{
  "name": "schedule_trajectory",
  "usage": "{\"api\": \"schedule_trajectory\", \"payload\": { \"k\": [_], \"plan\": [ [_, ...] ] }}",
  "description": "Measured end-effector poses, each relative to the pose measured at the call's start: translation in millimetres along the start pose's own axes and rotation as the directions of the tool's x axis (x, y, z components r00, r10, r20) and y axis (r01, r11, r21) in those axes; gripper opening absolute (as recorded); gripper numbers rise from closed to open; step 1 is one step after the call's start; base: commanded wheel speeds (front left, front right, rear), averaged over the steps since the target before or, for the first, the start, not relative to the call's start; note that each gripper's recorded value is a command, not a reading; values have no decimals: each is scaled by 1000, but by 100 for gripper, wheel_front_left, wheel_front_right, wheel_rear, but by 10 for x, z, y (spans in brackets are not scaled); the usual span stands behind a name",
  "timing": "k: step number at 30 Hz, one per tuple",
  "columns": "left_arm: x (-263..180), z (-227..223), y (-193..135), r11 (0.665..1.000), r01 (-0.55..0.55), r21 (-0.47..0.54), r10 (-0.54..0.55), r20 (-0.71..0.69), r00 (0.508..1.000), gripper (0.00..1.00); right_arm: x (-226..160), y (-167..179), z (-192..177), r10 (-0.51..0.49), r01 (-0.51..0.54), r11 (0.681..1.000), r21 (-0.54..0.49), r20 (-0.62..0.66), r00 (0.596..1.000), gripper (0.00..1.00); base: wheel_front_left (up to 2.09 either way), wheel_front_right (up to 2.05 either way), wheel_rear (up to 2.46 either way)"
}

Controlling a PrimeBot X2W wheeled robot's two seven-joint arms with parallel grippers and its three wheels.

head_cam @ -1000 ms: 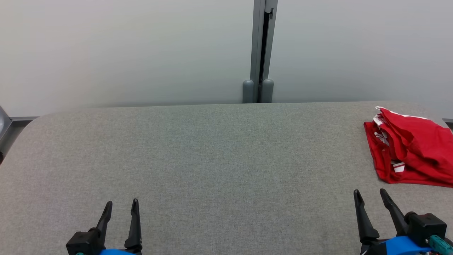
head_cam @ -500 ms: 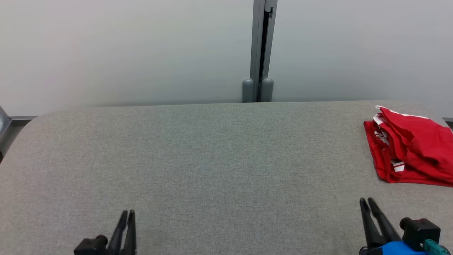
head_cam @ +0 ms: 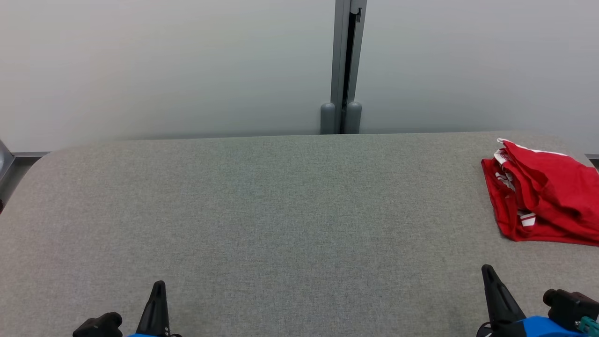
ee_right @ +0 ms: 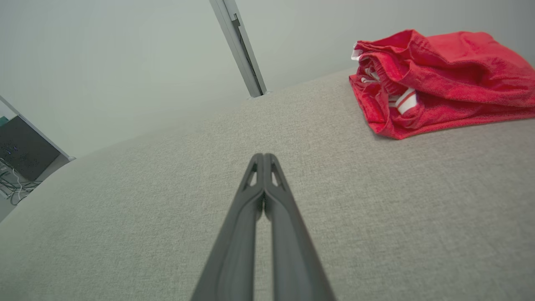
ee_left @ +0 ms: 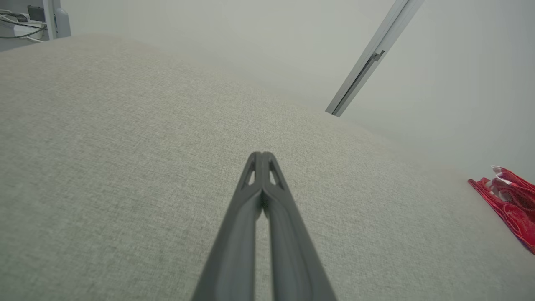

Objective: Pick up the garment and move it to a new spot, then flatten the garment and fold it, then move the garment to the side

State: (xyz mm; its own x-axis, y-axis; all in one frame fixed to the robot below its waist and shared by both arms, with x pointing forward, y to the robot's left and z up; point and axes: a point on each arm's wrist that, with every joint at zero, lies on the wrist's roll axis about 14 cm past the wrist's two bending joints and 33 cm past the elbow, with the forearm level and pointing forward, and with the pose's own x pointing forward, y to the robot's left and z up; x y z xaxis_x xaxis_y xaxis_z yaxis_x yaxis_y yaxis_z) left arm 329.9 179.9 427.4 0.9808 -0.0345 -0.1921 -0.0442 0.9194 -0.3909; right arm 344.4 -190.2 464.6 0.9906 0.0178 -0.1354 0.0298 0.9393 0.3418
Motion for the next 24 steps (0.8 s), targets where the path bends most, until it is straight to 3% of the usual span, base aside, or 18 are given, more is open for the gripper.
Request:
{"api": "schedule_trajectory", "payload": {
  "k": [9, 24],
  "plan": [
    [49, 80, 10, 989, -18, -147, 20, 12, 1000, 0, 47, 6, 56, -4, 1, 988, 156, 15, 1000, 0, 0, 0, 0],
    [149, 257, 7, 929, -17, -369, 35, 42, 999, 0, 111, 0, 121, -10, -2, 923, 385, 27, 1000, 0, 0, 0, 0]
  ]
}}
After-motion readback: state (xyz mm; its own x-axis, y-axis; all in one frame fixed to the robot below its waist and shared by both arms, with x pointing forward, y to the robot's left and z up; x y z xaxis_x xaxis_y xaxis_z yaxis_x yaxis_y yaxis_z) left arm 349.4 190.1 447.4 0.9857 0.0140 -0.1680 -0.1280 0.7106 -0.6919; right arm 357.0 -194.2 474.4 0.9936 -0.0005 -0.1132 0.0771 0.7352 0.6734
